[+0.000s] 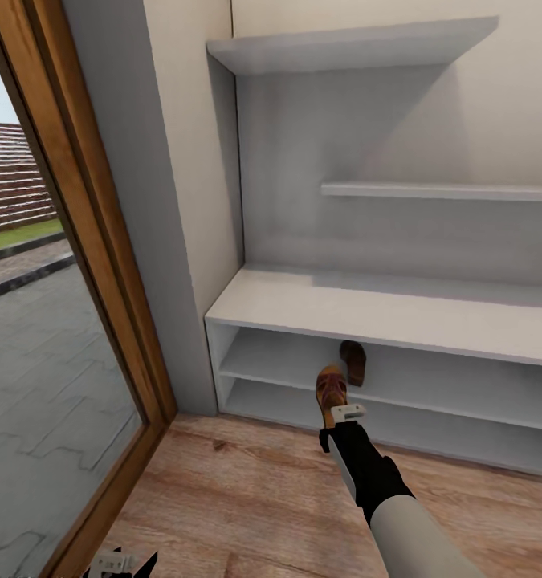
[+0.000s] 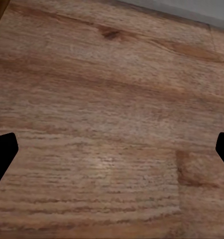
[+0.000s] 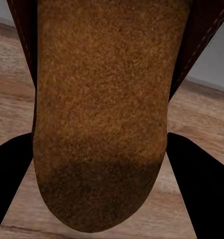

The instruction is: Pick up the two gym shoes and the two sandals from the corridor floor and place them onto the hallstand (shoe rack) in the corridor, making sure they are on the rack and not on the floor. Arrange them so the two gym shoes are next to each other and the two sandals are next to each other.

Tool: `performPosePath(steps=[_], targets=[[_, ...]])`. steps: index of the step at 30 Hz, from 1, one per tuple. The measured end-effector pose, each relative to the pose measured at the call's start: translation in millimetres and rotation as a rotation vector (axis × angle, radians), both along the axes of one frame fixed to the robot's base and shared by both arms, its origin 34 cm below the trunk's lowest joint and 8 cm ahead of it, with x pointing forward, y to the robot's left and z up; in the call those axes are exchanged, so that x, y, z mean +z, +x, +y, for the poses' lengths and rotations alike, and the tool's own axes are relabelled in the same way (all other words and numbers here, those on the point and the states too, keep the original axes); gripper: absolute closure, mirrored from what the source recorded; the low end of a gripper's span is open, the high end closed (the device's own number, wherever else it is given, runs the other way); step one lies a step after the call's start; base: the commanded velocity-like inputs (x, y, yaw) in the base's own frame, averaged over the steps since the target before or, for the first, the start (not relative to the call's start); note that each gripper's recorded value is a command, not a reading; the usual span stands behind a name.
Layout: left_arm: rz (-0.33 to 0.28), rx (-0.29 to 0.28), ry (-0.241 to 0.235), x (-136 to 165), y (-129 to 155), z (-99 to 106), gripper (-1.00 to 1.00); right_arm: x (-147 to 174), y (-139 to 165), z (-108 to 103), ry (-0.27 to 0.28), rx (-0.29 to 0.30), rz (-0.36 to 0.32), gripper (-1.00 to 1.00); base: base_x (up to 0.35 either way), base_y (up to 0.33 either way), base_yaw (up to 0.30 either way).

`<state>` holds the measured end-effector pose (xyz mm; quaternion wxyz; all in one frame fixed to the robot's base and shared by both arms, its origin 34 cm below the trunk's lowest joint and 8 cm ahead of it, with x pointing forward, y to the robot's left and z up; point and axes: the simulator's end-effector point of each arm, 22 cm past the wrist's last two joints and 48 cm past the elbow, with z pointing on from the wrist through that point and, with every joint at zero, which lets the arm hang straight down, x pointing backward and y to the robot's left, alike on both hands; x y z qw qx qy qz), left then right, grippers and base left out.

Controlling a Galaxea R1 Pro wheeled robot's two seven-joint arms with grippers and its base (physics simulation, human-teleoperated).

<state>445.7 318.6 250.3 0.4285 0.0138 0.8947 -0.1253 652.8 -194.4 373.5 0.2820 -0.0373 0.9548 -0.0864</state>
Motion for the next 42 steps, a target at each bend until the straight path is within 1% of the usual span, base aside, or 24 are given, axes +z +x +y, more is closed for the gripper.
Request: performPosePath(steps=[3,16,21,30,35,42], targets=[[0.000,0.000,0.000,0.1,0.0,-0.1,-1.00,0.2,0.2,0.4,0.001,0.001,-0.001,1.00,0.134,-0.001,0.008],[-0.001,-0.002,-0.001,0.2,0.0,-0.4,-1.00,0.3,0.3,1.0,0.001,0.003,-0.002,1.00,0.276,0.000,0.001],[0.000,-0.003,-0.002,0.0,-0.1,-0.9,-1.00,0.0,0.3,0.5,0.000,0.002,-0.001,1.00,0.033,0.000,0.003],[0.047,-0.004,-0.004,-17.7,-12.7,-1.8,-1.00,-27.4,-6.5,-0.1,0.001,-0.002,0.045,1.00,0.001,0.000,0.039],[0.048,-0.005,-0.004,-18.0,-13.0,-1.6,-1.00,-28.1,-6.8,-0.5,-0.001,-0.002,0.046,1.00,0.006,0.000,0.003],[0.048,-0.005,-0.004,-17.9,-13.0,-1.4,-1.00,-28.2,-7.0,-0.6,0.000,-0.003,0.047,1.00,0.174,0.000,0.000]])
